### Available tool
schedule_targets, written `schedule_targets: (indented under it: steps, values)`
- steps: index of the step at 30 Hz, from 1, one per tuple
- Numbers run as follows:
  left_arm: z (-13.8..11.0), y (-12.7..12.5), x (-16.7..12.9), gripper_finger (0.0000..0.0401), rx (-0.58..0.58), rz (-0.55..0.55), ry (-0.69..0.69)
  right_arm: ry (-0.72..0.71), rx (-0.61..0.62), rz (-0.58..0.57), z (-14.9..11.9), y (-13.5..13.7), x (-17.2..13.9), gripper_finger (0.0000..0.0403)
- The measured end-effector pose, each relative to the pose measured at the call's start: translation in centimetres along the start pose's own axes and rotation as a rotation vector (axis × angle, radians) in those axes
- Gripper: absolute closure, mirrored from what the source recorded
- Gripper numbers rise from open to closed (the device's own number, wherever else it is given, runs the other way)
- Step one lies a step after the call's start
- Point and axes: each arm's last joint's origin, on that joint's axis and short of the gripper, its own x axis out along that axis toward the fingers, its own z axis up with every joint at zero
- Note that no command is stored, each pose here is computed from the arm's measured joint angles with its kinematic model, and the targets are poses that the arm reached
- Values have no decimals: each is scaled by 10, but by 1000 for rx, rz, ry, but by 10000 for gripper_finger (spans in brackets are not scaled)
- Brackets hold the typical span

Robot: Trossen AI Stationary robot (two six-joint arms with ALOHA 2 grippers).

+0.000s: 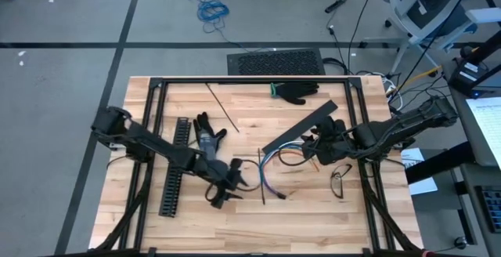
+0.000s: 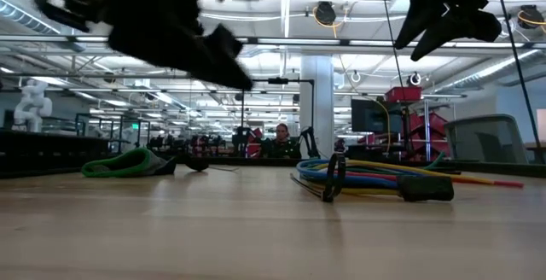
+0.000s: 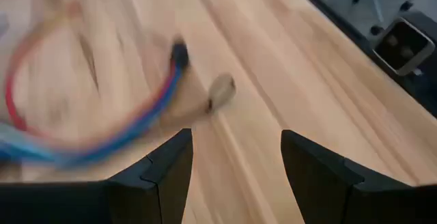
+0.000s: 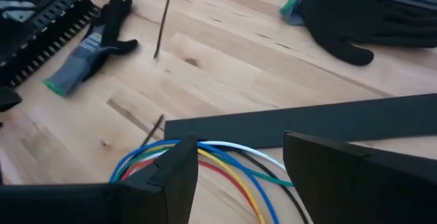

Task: Ziptie cables
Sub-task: Wrap the cable wires with the black zip tie

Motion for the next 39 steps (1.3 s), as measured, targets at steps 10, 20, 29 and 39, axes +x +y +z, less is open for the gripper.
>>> schedule_targets:
  steps: [10, 20, 29, 39]
  values:
    - [19, 19, 60, 185, 142, -82, 31, 5, -33, -3, 0, 0, 0, 202]
    - [7, 34, 85, 185, 145, -76, 90, 5, -51, -2, 0, 0, 0, 202]
    - [-6, 51, 83, 185, 244, -43, 198, 4, -62, 0, 0, 0, 0, 202]
    - [-8, 52, 82, 185, 371, -119, 179, 4, -74, 0, 0, 0, 0, 202]
